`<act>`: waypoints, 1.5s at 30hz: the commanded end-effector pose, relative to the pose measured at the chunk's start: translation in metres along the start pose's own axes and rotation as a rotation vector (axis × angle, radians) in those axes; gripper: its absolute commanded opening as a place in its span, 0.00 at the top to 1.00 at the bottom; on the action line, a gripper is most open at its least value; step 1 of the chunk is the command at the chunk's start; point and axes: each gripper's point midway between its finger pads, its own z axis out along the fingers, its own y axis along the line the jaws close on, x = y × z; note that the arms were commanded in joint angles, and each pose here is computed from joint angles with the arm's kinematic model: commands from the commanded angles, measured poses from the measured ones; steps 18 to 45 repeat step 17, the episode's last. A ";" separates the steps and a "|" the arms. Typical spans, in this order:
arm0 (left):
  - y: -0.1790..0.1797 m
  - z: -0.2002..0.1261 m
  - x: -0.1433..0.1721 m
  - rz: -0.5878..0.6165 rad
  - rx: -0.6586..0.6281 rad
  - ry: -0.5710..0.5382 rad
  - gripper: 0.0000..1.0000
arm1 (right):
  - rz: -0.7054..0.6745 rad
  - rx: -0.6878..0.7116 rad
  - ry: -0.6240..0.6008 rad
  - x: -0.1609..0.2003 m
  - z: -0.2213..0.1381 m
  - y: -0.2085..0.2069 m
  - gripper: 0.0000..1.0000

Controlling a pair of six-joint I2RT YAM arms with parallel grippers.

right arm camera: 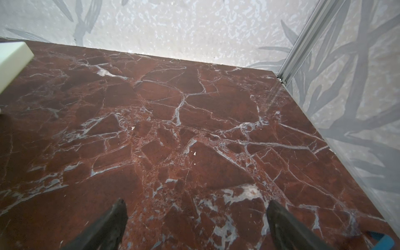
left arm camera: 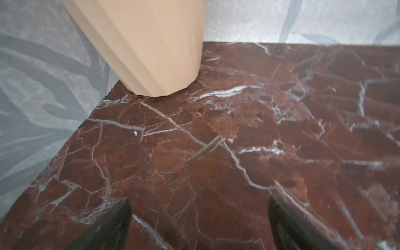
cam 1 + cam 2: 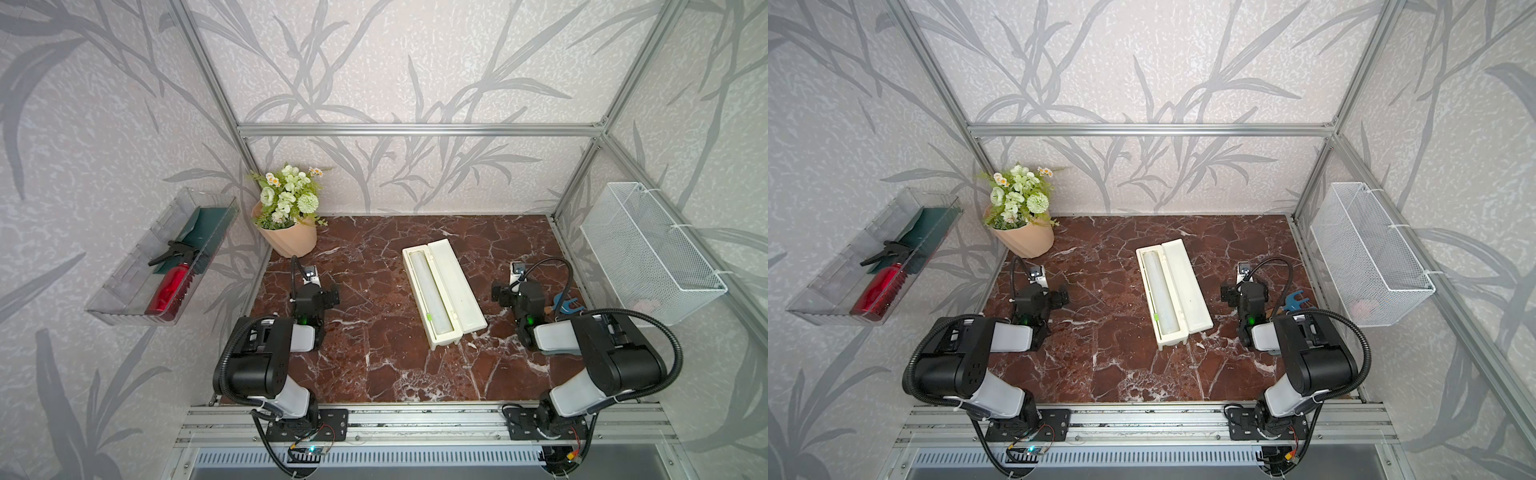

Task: Put plastic wrap rolls into dispensers
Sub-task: Reset both arms

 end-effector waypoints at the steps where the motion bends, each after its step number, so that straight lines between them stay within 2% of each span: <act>1: 0.014 -0.005 -0.018 -0.044 -0.085 -0.097 0.01 | 0.006 0.002 -0.048 -0.011 0.000 0.000 0.01; 4: 0.015 -0.005 -0.020 -0.038 -0.097 -0.117 0.01 | 0.007 0.002 -0.050 -0.011 0.000 0.000 0.01; 7: -0.003 -0.003 -0.020 0.023 -0.030 -0.097 0.01 | 0.007 0.003 -0.052 -0.012 0.000 0.000 0.01; 12: -0.003 0.004 -0.017 -0.008 0.016 -0.042 0.01 | 0.005 0.002 -0.052 -0.011 0.000 0.000 0.01; 45: -0.003 0.004 -0.017 -0.003 0.017 -0.054 0.01 | 0.005 0.002 -0.052 -0.012 0.000 0.000 0.01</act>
